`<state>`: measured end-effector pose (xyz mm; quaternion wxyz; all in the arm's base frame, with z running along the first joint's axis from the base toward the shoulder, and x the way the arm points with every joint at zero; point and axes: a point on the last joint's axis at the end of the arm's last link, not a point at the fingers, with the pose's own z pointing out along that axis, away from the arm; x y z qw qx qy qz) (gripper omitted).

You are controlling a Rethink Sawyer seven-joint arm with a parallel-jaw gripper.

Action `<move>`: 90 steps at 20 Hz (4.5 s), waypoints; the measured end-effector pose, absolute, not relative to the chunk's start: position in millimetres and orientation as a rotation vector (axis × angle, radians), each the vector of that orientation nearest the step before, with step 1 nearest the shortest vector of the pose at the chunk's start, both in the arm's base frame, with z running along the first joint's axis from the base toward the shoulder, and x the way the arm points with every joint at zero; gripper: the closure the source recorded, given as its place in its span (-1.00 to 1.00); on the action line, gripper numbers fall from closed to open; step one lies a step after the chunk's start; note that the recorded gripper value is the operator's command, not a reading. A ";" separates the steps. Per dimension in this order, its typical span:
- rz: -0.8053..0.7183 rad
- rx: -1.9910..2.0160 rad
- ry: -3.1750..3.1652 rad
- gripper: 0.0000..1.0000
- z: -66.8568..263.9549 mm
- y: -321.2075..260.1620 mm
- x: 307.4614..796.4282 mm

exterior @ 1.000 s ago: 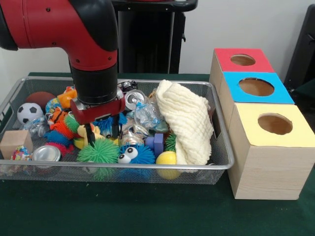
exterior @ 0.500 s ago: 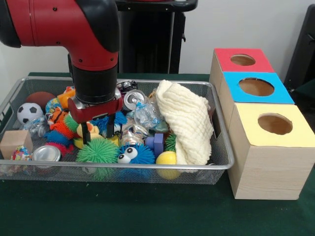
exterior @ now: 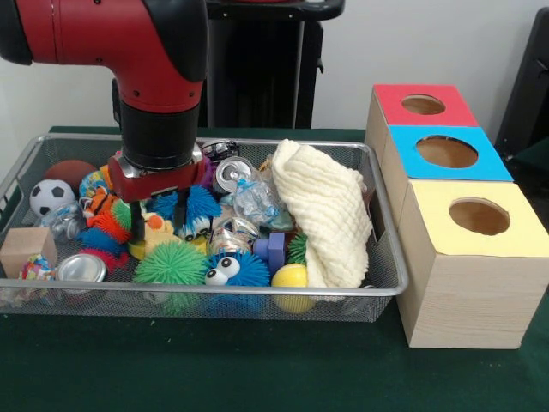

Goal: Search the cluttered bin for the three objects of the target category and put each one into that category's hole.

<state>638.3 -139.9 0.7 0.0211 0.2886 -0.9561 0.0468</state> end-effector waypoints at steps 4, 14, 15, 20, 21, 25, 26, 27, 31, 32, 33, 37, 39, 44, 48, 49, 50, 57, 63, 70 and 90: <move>0.167 0.882 -2.959 -1.00 3.4 -148.0 636.0; 0.168 0.873 -2.952 -1.00 0.7 -151.1 632.2; 0.167 0.873 -2.952 -1.00 0.4 -151.0 632.1; 0.156 0.873 -2.948 -1.00 -3.5 -149.3 630.3; 0.151 0.872 -2.947 -1.00 -5.5 -148.4 629.3; 0.131 0.872 -2.940 -1.00 -12.3 -145.1 625.9; 0.125 0.872 -2.939 -1.00 -14.4 -144.2 625.0; 0.119 0.871 -2.936 -1.00 -16.6 -143.2 623.8; 0.108 0.871 -2.933 -1.00 -20.4 -141.3 621.9; 0.108 0.871 -2.933 -1.00 -20.6 -141.2 621.9; 0.108 0.871 -2.933 -1.00 -20.6 -141.3 621.8; 0.108 0.871 -2.933 -1.00 -20.6 -141.3 621.8; 0.108 0.871 -2.933 -1.00 -20.6 -141.3 621.8; 0.108 0.871 -2.933 -1.00 -20.6 -141.3 621.8; 0.107 0.872 -2.935 1.00 -20.8 -141.0 622.1; 0.105 0.872 -2.941 1.00 -21.0 -141.1 622.8; 0.104 0.873 -2.948 1.00 -21.2 -141.1 623.5; 0.092 0.874 -2.981 1.00 -22.3 -143.2 623.6; 0.080 0.882 -2.985 1.00 -17.4 -141.5 618.6; 0.086 0.903 -2.986 1.00 12.3 -130.9 616.2; 0.145 1.036 -2.988 1.00 111.5 -45.2 625.9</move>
